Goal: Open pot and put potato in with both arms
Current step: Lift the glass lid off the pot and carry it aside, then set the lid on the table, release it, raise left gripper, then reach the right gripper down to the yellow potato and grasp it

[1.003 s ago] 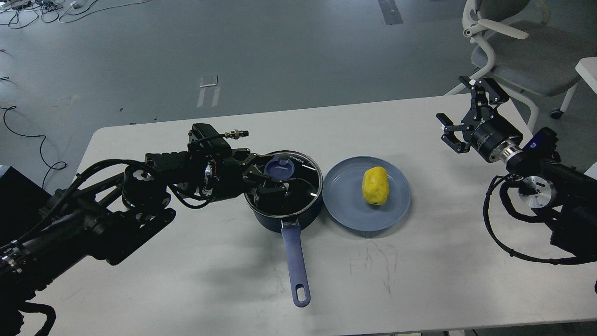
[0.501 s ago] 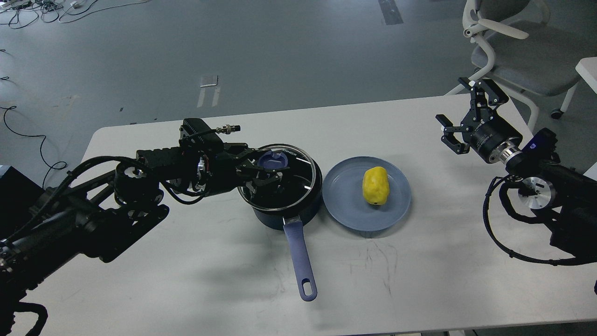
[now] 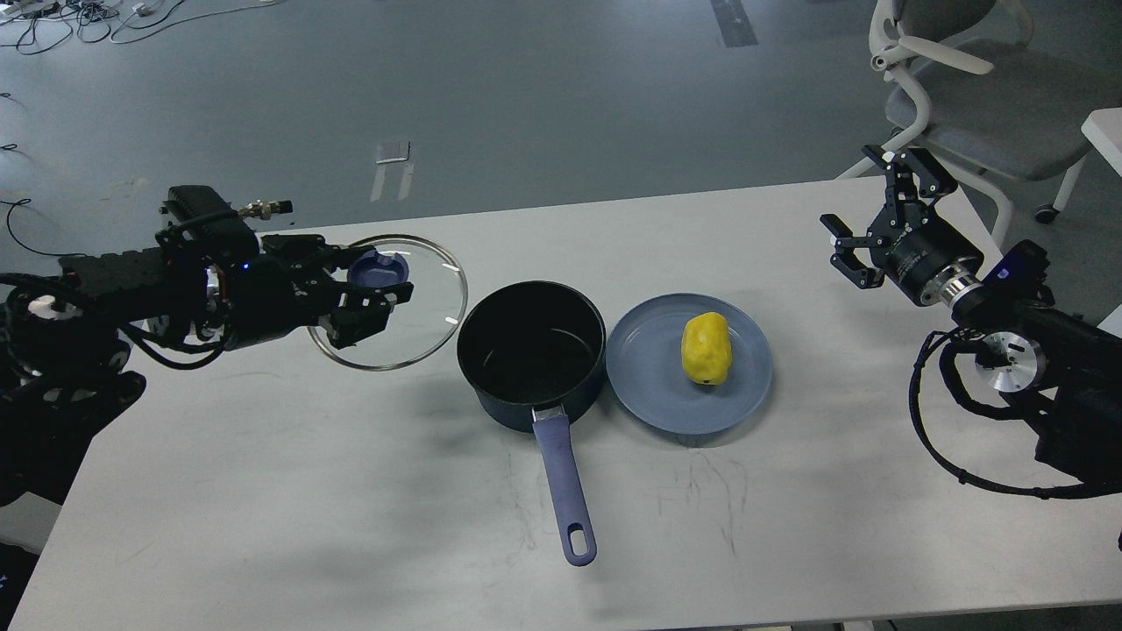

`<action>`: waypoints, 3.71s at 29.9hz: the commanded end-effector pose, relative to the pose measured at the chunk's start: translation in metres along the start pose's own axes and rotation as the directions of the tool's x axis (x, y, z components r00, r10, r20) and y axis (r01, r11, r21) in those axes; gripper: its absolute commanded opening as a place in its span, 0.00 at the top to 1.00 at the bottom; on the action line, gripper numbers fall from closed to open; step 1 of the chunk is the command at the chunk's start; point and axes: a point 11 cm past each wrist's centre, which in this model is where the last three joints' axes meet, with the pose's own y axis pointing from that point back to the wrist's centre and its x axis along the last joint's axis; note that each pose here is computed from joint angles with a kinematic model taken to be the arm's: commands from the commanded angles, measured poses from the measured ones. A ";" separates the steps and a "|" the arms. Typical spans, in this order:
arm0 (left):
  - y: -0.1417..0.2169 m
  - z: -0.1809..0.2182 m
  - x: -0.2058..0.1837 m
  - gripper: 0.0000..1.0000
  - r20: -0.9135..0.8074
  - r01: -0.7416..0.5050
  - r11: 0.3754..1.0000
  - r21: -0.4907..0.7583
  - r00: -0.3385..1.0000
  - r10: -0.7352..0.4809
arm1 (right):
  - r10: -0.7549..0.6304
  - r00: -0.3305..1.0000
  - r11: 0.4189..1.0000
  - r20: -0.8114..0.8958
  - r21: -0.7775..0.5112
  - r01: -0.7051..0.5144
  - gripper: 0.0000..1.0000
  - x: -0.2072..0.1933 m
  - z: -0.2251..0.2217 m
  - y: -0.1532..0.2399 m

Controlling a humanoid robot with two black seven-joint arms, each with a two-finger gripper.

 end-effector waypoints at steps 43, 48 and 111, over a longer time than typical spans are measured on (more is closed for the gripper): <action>-0.002 -0.027 -0.107 0.03 -0.335 -0.035 0.983 0.180 0.938 0.095 | -0.012 1.000 1.000 -0.017 0.010 0.012 0.00 0.000 -0.010 -0.003; 0.001 -0.044 -0.035 0.02 -0.534 -0.277 0.928 0.249 0.760 0.371 | -0.094 0.985 0.995 -0.144 -0.025 0.092 0.00 -0.005 -0.042 -0.009; 0.000 -0.019 0.137 0.03 -0.892 -0.618 0.764 0.185 0.221 0.394 | -0.893 -0.268 0.365 -0.361 -0.930 0.036 0.00 -0.148 0.034 -0.036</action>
